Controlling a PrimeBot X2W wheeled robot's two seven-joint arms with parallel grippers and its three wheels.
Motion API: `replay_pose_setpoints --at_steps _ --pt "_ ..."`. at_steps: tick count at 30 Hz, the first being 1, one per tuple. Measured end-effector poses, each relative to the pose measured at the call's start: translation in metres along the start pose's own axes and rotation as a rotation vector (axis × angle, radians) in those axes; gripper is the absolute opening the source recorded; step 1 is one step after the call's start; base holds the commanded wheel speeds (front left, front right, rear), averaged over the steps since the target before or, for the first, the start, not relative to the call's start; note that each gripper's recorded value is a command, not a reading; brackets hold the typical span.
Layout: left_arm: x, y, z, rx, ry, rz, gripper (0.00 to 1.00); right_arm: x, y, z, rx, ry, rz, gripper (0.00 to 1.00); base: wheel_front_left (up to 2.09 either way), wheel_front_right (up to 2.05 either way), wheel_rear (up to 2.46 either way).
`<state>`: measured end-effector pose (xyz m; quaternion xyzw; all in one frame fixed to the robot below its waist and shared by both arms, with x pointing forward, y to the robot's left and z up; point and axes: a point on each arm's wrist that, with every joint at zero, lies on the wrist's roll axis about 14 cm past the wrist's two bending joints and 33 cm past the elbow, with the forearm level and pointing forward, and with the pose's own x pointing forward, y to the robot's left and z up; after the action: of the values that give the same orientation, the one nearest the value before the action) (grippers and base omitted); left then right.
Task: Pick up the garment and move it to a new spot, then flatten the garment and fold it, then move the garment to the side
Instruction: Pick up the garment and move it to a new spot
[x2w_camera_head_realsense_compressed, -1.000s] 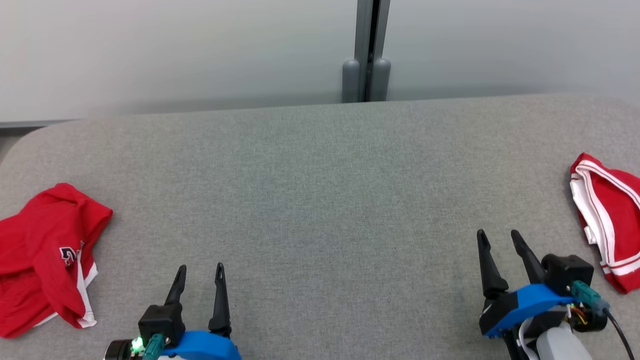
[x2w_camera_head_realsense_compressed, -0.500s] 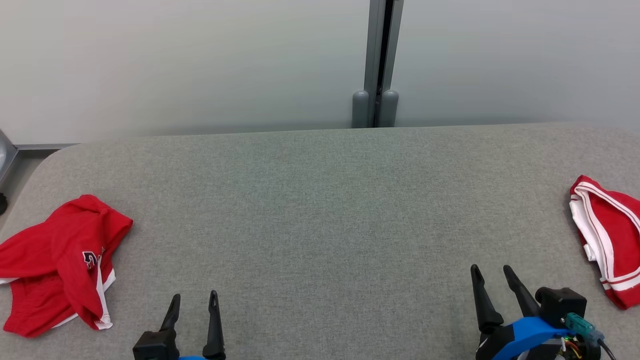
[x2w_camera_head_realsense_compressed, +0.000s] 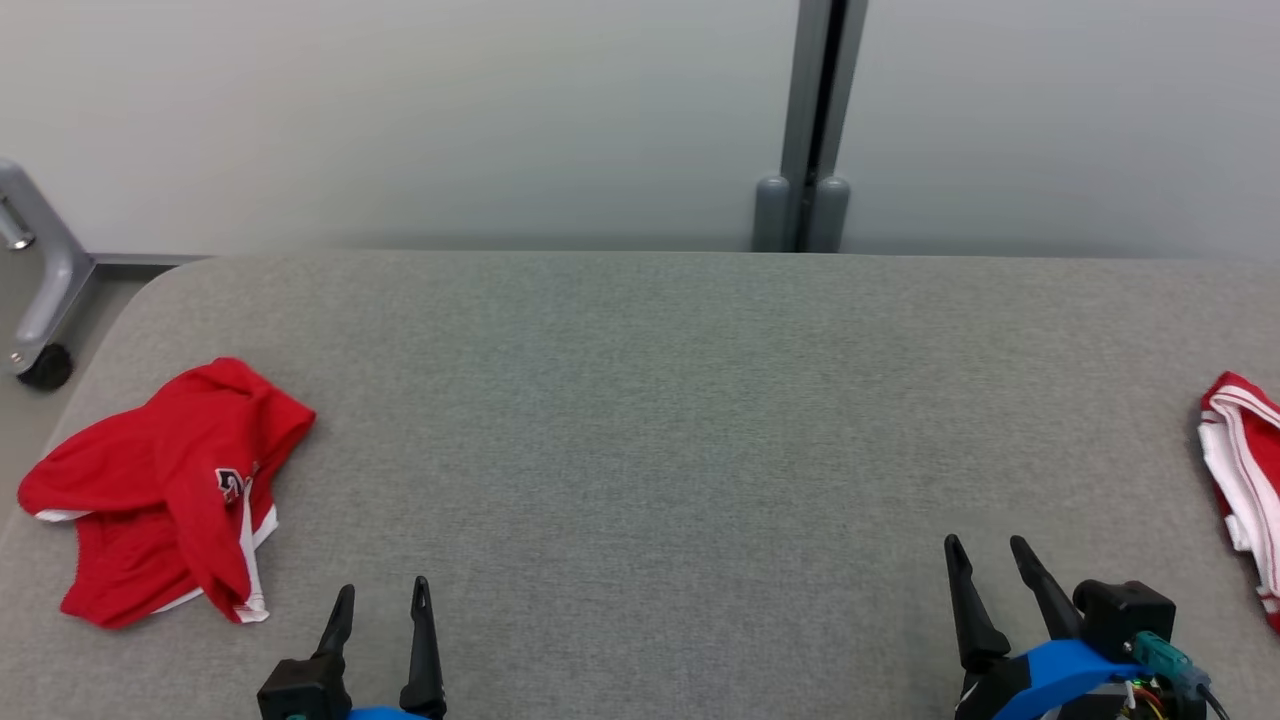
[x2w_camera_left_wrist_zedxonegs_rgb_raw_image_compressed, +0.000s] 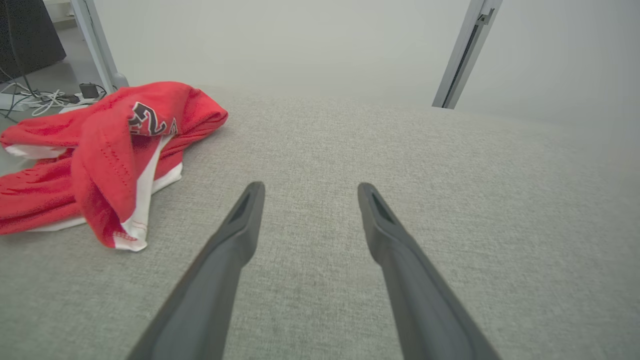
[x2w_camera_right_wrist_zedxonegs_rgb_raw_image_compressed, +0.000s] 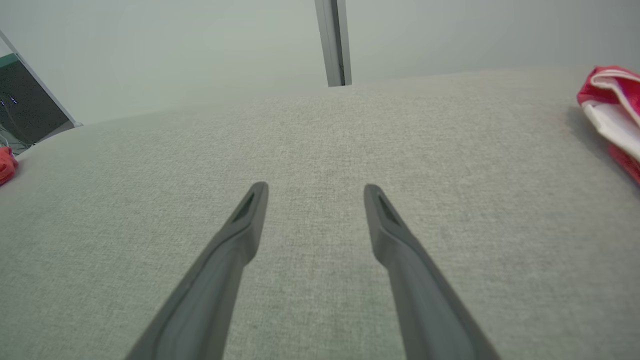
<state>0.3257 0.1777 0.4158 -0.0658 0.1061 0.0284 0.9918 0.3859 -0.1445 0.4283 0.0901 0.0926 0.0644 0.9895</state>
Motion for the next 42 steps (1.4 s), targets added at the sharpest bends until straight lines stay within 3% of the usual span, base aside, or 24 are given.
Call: replay_pose_setpoints --at_steps 22,31,42 --pt "-0.098 0.140 -0.015 -0.139 -0.016 0.535 1.00 0.043 0.153 -0.030 -0.081 0.095 0.448 1.00 0.00 0.00 0.00" --pt "-0.102 0.147 -0.020 -0.138 0.003 0.561 1.00 0.044 0.152 -0.038 -0.085 0.113 0.452 1.00 0.00 0.00 0.00" --pt "-0.027 0.159 0.027 -0.082 -0.072 0.444 1.00 0.066 0.128 -0.049 -0.088 0.123 0.392 1.00 0.00 0.00 0.00"
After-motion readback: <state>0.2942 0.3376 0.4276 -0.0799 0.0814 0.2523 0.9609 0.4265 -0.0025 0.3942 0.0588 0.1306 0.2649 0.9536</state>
